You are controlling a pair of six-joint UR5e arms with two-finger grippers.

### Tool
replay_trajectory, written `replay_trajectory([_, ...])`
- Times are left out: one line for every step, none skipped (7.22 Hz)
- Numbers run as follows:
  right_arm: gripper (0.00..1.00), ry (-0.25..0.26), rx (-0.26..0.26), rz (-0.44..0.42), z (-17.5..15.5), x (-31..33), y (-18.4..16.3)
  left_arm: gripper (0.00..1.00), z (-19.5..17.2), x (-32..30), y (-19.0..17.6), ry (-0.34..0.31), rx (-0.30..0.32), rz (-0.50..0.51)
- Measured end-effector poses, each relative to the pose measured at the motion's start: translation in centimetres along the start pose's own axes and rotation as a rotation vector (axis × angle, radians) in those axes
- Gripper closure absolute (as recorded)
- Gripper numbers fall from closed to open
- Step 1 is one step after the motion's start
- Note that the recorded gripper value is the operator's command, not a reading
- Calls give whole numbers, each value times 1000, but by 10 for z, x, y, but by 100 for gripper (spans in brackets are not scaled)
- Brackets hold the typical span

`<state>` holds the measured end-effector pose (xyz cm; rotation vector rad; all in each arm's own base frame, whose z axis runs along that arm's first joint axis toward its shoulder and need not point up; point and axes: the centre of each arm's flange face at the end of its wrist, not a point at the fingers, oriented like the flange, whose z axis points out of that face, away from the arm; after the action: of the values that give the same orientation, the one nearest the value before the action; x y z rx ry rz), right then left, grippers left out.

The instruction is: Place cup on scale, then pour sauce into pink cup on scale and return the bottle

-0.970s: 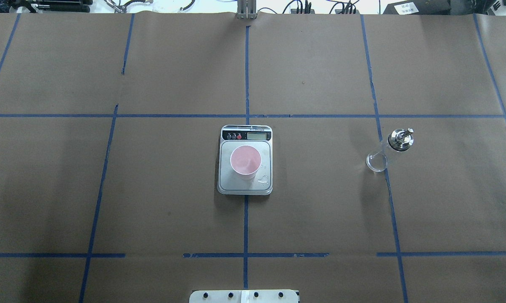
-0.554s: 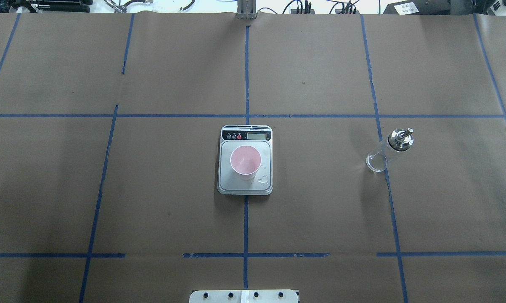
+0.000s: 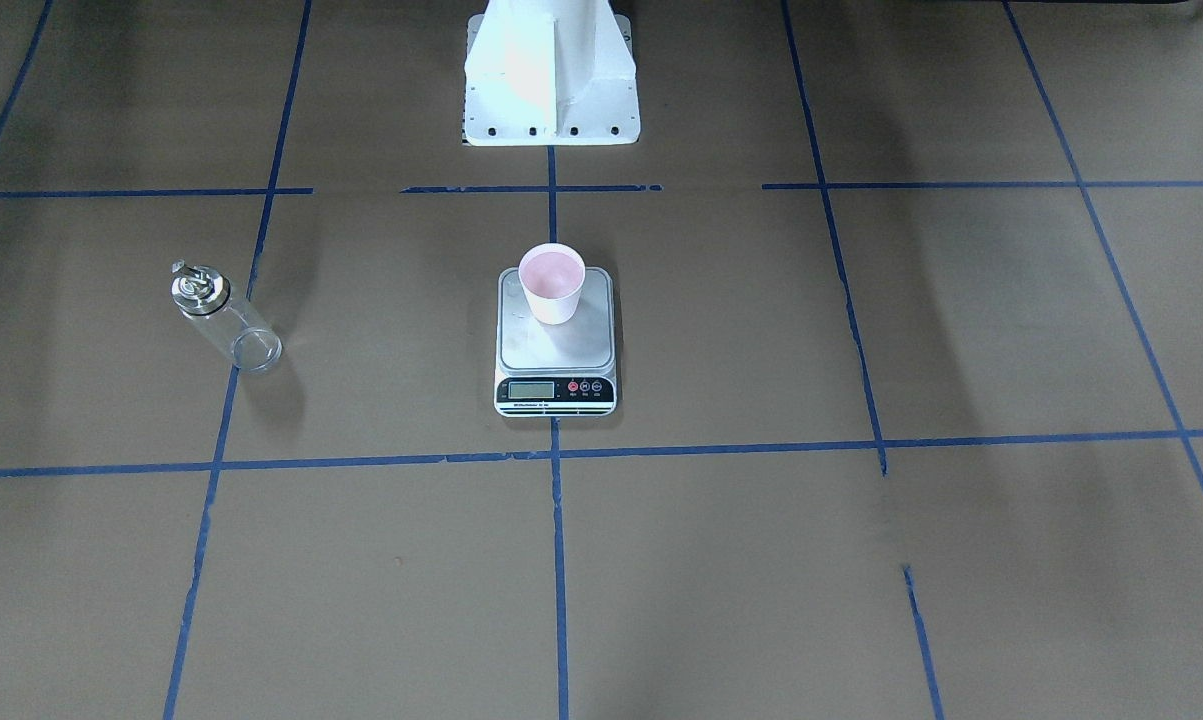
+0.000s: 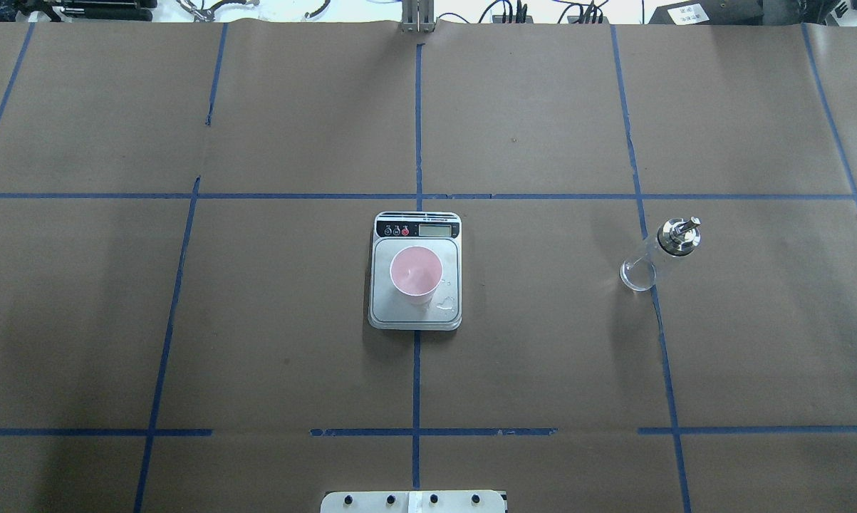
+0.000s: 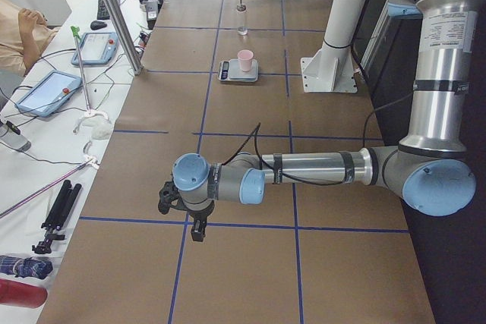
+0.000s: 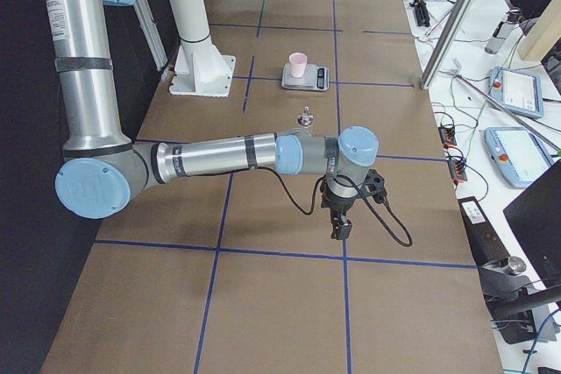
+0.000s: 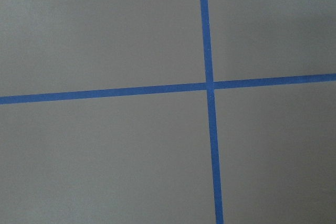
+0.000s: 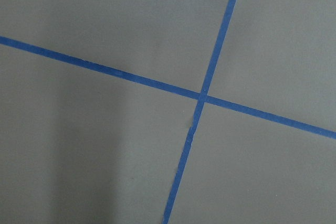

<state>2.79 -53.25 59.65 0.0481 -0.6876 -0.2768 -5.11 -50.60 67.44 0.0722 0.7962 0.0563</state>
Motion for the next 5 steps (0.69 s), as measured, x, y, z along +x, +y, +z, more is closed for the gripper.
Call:
replay_trajectory([0,1,1,0,0,0,0,0,-1,1,-1,0,2,2])
replay_trajectory([0,1,1,0,0,0,0,0,-2,2,-2,0,4,4])
replay_trajectory([0,-1,2,0,-1,0,0,0,-2,3,-3,0,5,5])
replay_trajectory([0,-2,4,-2,-2,-1,0,0,-3,3,-3,0,7,7])
replay_trajectory([0,-2,6,-4,-3,-2,0,0,-4,4,-3,1,7,8])
